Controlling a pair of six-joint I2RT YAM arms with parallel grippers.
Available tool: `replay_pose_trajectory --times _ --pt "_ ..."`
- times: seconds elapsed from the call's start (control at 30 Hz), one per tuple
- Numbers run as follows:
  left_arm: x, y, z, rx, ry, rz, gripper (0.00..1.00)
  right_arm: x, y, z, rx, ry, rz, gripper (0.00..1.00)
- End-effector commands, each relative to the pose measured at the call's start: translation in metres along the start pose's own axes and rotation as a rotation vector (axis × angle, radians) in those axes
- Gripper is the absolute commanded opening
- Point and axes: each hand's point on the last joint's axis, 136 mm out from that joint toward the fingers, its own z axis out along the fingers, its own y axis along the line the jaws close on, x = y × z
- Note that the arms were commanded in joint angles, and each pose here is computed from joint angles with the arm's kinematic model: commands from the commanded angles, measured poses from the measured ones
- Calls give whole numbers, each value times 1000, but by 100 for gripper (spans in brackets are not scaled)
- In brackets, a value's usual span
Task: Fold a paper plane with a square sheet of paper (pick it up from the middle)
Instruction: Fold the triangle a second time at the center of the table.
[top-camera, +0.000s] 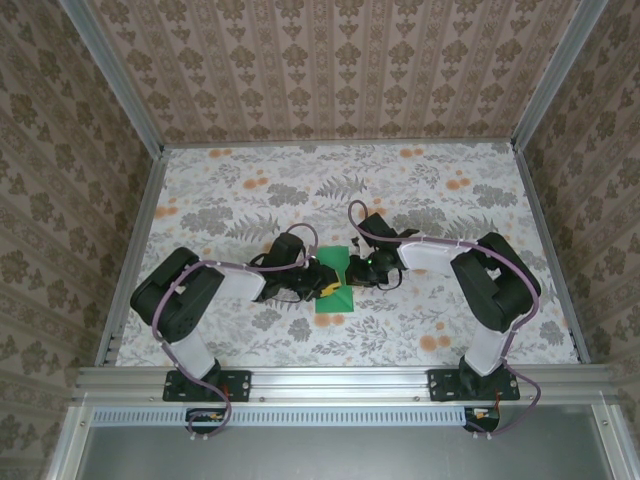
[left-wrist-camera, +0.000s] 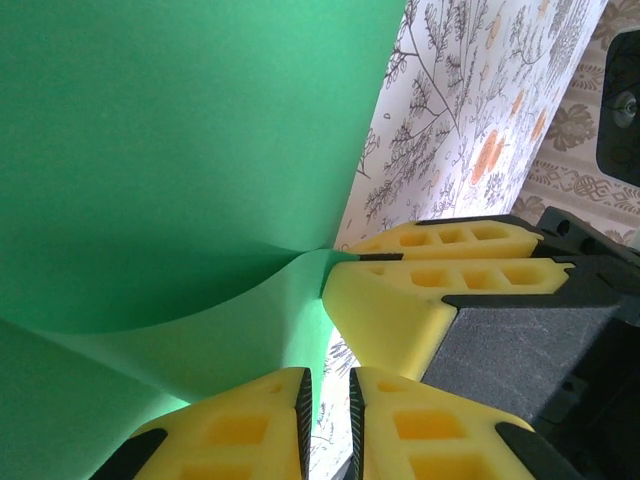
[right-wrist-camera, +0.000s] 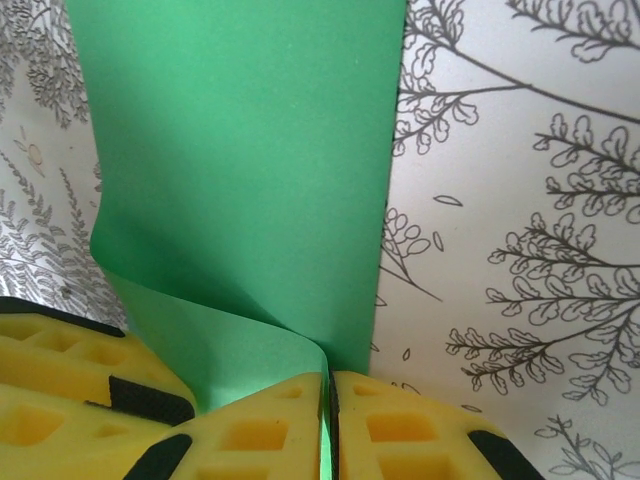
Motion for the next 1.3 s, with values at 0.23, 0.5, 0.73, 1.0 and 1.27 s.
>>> replay_pose_trajectory --times 0.23,0.5,0.73,1.0,1.27 --pt "-4 -7 1 23 13 33 21 -7 -3 2 26 -1 -15 12" --pt "-4 -3 3 12 16 25 21 -6 -6 4 38 5 -14 12" --pt "-4 1 3 2 17 20 21 -5 -8 5 48 12 -8 12" --pt "-3 7 6 -12 24 12 21 -2 -12 7 60 23 5 12" --pt "-3 10 6 -23 27 11 21 1 -14 2 71 22 15 12"
